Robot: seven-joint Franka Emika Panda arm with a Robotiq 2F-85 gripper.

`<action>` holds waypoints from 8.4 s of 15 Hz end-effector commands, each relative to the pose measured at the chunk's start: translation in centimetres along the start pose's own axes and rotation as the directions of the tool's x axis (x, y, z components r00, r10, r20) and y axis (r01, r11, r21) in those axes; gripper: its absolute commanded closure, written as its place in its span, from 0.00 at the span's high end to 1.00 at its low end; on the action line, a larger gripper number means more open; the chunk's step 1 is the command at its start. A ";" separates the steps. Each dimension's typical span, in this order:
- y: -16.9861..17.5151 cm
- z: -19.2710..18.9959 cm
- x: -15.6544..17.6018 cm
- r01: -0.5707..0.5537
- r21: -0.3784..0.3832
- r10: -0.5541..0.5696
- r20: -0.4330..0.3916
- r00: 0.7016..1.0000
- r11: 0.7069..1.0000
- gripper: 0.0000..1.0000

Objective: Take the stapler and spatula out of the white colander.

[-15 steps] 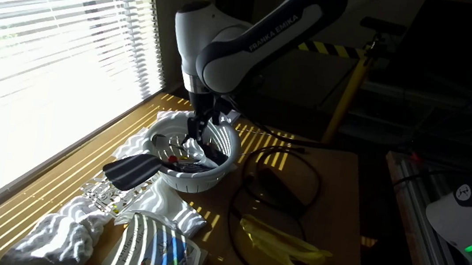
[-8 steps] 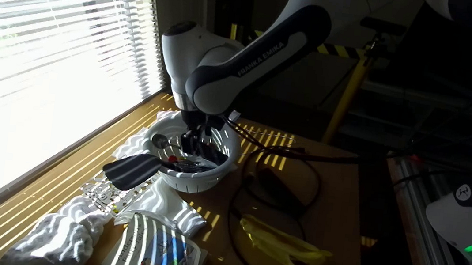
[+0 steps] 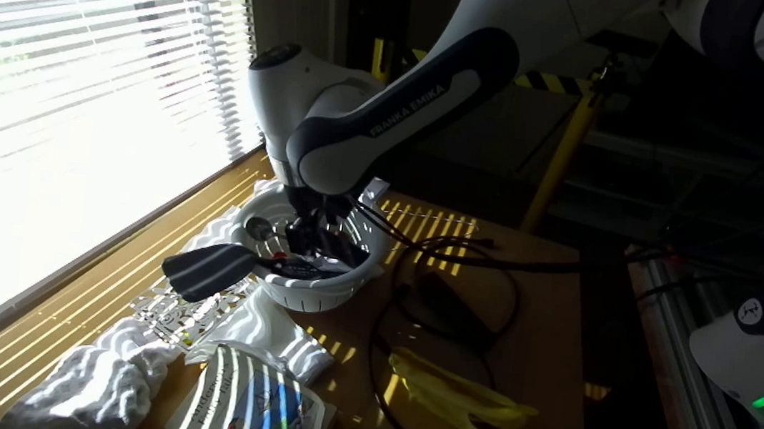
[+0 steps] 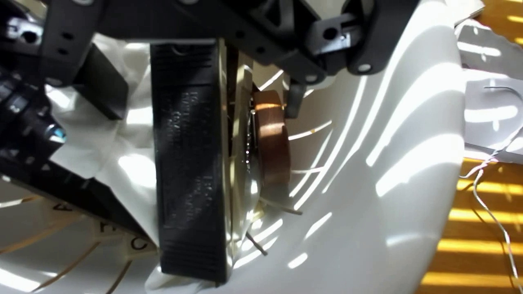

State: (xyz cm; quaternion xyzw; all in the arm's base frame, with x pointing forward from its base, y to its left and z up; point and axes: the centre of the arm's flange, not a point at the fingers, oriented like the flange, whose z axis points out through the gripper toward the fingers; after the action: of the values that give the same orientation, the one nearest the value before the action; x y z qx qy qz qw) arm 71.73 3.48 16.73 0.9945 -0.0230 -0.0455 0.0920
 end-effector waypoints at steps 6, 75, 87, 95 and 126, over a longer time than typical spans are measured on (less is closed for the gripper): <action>1.1 -0.9 0.0 -0.087 -0.039 0.087 -0.005 0.996 0.995 0.43; 21.0 11.6 -19.0 -0.562 0.118 0.521 0.260 0.813 0.818 0.17; 18.9 10.5 -18.1 -0.497 0.156 0.454 0.246 0.857 0.854 0.89; 17.1 0.7 -21.6 -0.501 0.245 0.518 -0.002 0.856 0.830 1.00; 2.6 -8.8 -11.2 0.183 0.014 -0.172 -0.282 0.944 0.983 1.00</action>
State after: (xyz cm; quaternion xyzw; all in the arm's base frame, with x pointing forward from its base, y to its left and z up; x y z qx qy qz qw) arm 61.32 3.14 26.75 0.9905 0.0795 0.0875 0.0700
